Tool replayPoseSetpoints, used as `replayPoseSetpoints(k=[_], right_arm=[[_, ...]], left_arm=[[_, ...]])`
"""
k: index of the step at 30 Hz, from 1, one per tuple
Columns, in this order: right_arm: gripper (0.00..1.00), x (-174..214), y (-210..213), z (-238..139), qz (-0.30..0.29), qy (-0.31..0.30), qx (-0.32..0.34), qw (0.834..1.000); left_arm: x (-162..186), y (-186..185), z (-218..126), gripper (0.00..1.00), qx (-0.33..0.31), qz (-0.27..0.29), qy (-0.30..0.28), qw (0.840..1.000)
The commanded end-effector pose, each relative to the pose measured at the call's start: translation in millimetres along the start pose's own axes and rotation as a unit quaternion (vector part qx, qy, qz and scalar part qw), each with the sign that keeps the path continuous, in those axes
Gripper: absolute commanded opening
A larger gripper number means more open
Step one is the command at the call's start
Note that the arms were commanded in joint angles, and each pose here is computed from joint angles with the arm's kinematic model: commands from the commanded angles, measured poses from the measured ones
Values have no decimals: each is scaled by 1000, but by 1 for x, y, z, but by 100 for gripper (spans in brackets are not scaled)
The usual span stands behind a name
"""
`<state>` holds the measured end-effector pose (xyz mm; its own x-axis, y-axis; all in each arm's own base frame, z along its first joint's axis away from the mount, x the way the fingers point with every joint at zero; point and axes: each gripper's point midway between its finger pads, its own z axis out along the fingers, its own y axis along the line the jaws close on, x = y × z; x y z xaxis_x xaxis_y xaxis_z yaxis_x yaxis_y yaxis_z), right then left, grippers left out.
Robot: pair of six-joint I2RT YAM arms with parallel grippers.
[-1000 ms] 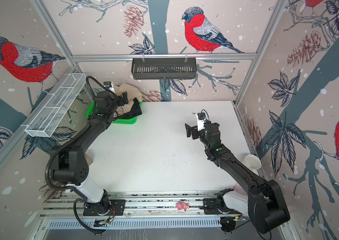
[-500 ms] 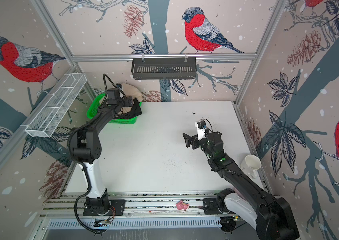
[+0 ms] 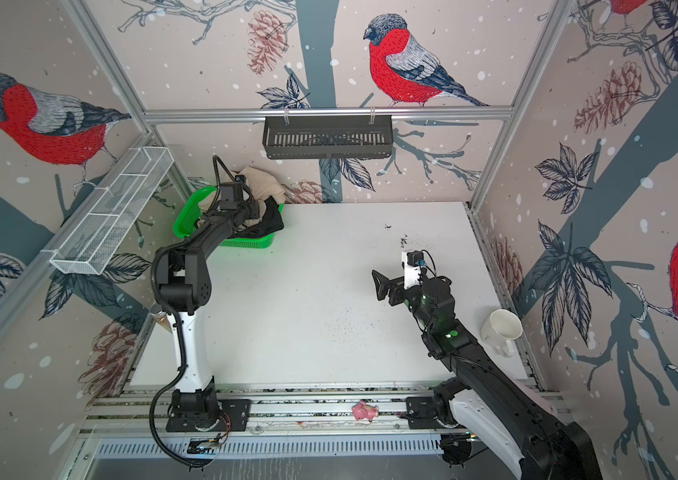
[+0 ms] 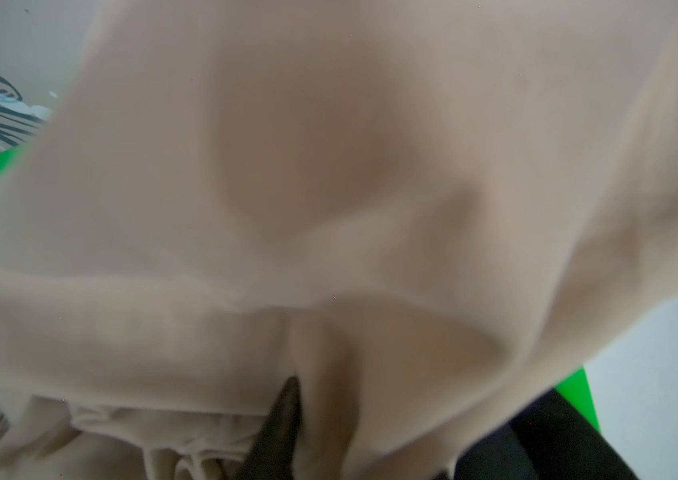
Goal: Fold and stack the shorts
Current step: 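Grasp the beige shorts in the green basket with left gripper while right arm advances, then lift the beige shorts from the basket with the left gripper onto the table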
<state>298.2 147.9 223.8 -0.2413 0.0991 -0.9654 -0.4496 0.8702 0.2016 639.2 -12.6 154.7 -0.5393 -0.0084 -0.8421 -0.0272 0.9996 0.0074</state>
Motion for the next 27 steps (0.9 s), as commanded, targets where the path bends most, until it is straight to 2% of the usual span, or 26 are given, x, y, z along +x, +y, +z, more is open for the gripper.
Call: replayPoseSetpoints(k=[1, 7, 12, 16, 22, 27], right_arm=[[99, -10, -4, 0, 8, -21, 9, 1000], [100, -11, -4, 2, 14, -24, 5, 1000], [98, -13, 5, 5, 4, -26, -20, 999], [96, -18, 10, 9, 6, -33, -36, 999], [95, -37, 19, 14, 3, -47, -56, 997], [95, -50, 24, 13, -12, -46, -63, 997]], left_arm=[[-13, 1, -11, 0, 3, -1, -2, 1000], [-63, 4, -72, 0, 1, -5, -49, 999], [-115, -23, -150, 0, 79, 15, -100, 992], [-150, -40, -217, 0, 114, 36, -144, 982], [-189, -96, -314, 0, 205, 72, -199, 956], [-187, -158, -374, 0, 318, 96, -198, 922]])
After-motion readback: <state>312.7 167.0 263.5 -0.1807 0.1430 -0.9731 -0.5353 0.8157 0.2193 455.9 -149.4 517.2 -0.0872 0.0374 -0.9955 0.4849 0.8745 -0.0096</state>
